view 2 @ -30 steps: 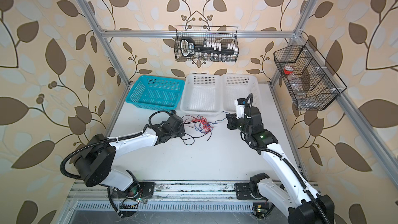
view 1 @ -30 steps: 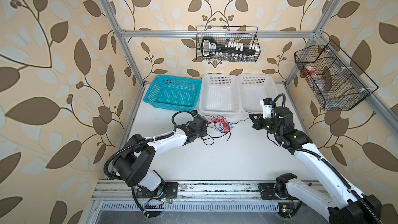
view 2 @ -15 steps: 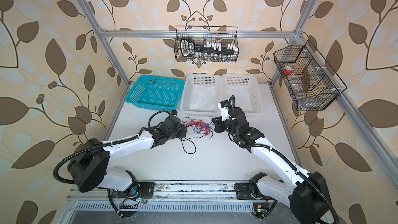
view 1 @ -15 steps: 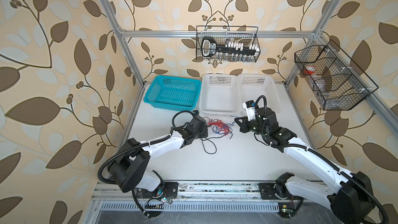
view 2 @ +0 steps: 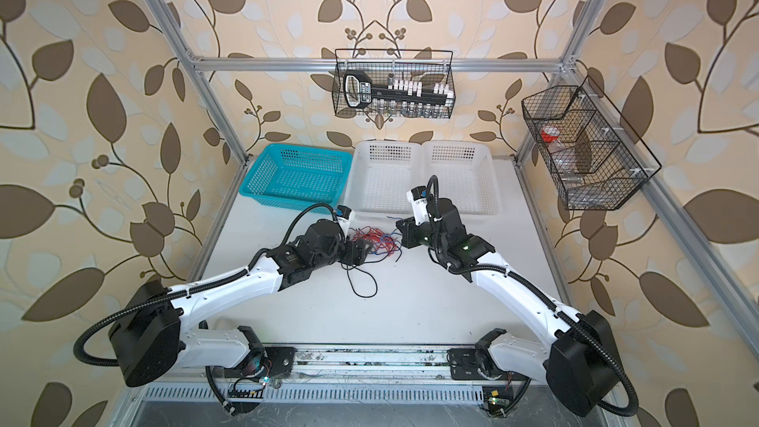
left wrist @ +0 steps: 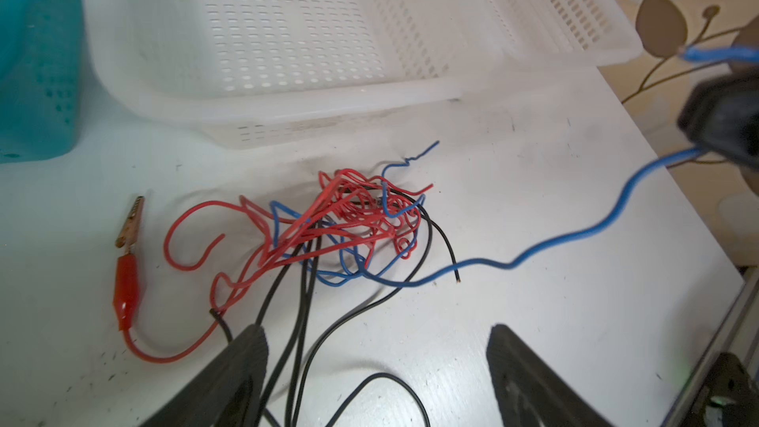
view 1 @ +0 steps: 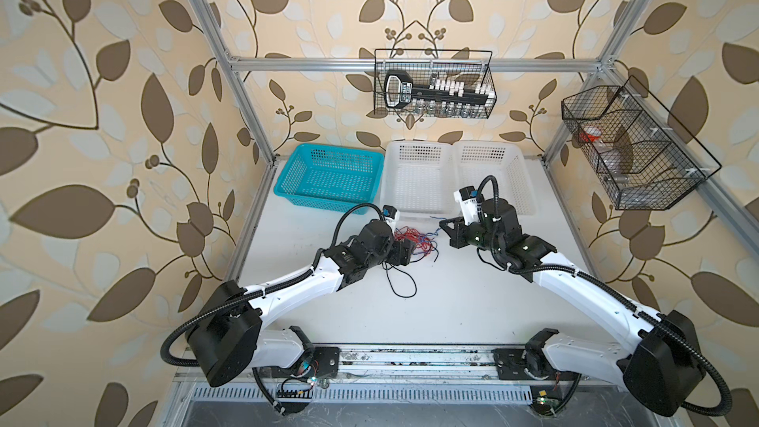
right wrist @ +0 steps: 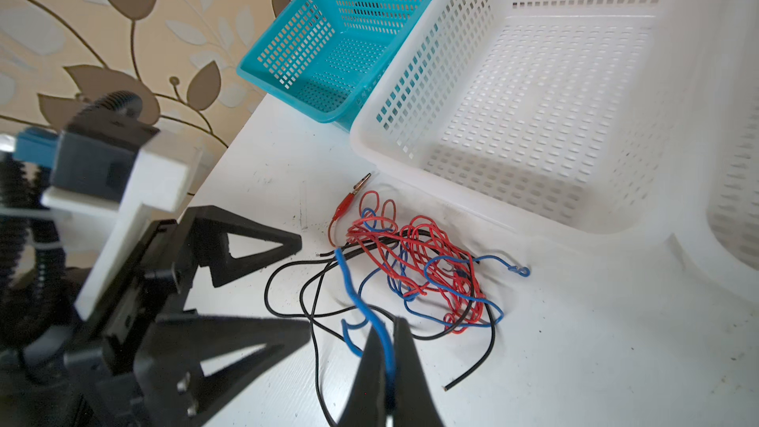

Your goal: Untangle the cables

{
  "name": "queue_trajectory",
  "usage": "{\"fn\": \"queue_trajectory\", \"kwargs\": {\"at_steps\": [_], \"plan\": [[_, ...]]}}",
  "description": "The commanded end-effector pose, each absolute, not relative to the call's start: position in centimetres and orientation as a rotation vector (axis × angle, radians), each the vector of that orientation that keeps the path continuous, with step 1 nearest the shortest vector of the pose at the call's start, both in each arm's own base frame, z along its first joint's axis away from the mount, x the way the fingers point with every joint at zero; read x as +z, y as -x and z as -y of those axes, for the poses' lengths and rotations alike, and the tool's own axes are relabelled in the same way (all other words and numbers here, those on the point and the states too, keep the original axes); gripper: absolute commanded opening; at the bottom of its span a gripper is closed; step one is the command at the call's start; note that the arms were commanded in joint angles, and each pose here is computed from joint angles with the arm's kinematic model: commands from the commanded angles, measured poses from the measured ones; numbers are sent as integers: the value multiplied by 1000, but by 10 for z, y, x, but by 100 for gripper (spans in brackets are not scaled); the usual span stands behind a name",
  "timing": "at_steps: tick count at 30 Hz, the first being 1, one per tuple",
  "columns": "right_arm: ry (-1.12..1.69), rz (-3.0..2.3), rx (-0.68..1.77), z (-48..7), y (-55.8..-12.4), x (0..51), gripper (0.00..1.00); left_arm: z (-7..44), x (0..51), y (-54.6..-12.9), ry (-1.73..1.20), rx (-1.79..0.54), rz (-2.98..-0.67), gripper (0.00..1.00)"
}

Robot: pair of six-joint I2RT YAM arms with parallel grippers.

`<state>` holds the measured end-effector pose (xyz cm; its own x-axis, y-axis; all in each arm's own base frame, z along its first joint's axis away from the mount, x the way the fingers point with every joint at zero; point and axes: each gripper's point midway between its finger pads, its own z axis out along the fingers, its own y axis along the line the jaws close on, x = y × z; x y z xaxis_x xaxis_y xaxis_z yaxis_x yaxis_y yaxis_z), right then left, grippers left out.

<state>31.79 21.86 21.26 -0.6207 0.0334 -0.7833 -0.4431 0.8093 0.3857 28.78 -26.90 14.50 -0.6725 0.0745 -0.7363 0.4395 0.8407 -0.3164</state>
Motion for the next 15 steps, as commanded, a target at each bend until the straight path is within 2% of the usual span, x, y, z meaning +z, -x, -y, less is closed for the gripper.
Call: {"fn": "queue_trajectory", "kwargs": {"at_steps": [1, 6, 15], "plan": [[308, -2107, 738, -226, -323, 232, 0, 293, 162, -289, -529, -636, -2163, 85], [336, -2115, 744, -231, -324, 236, 0, 298, 160, -291, -582, -599, -2097, 81], [374, -2113, 796, -237, -318, 240, 0, 303, 168, -305, -606, -531, -1969, 63]]}}
